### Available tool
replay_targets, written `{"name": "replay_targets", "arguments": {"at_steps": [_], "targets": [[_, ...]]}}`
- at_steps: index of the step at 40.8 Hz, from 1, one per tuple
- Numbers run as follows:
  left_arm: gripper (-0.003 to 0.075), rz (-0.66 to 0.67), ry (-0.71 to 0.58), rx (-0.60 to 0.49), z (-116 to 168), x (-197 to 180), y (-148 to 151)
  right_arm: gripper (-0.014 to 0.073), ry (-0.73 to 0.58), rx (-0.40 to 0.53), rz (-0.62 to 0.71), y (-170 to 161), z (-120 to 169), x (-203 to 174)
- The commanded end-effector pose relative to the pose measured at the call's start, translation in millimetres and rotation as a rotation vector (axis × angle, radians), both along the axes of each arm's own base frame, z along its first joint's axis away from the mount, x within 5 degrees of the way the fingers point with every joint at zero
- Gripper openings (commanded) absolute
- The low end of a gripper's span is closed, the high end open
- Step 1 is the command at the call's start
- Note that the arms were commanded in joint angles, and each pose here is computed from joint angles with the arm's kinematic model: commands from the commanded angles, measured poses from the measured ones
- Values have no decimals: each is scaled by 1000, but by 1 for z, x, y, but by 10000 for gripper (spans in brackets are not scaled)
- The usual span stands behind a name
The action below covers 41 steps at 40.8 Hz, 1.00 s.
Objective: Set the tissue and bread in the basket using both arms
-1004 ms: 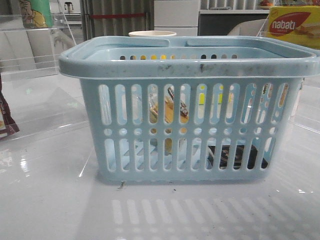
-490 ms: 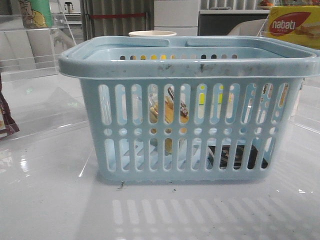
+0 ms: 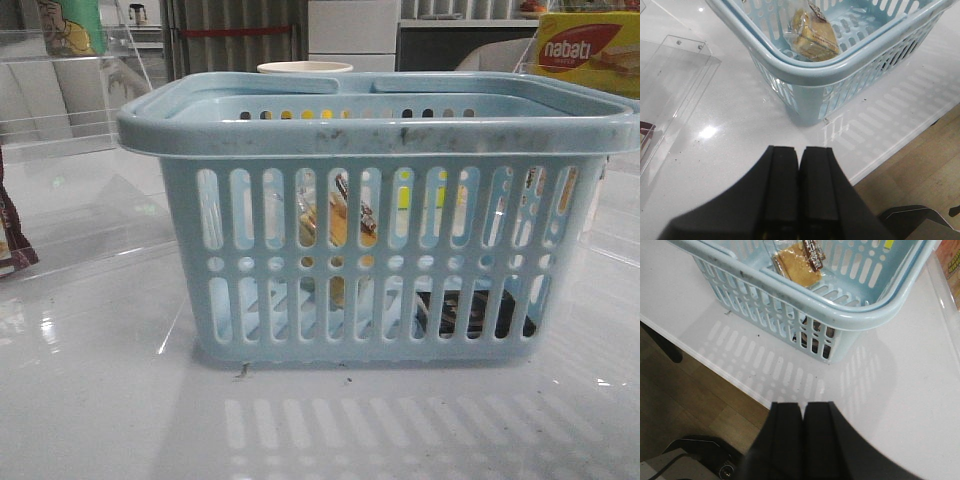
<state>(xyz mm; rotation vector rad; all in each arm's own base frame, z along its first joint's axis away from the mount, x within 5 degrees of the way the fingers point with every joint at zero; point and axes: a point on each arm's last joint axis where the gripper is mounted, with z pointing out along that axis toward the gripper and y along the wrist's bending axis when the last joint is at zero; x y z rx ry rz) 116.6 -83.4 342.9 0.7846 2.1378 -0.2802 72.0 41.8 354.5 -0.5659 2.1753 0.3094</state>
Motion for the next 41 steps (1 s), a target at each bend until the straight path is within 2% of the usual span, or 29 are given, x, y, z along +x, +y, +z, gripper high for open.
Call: {"name": "replay_targets", "arguments": {"at_steps": [1, 14, 18, 25, 29, 34, 41], "targets": [[93, 2, -75, -66, 14, 2, -3, 53, -82, 30, -8, 0, 12, 2], [93, 6, -90, -79, 16, -1, 1, 53, -82, 30, -8, 0, 12, 2], [92, 50, -141, -118, 24, -5, 10, 53, -82, 30, -8, 0, 12, 2], [93, 200, -338, -216, 21, -17, 38, 53, -82, 30, -8, 0, 12, 2], [93, 275, -484, -275, 5, -27, 51, 53, -82, 30, -8, 0, 12, 2], [93, 364, -606, -318, -26, -42, 64, 53, -82, 30, -8, 0, 12, 2], [93, 461, -658, -359, -77, -60, 74, 53, -82, 30, -8, 0, 12, 2]]}}
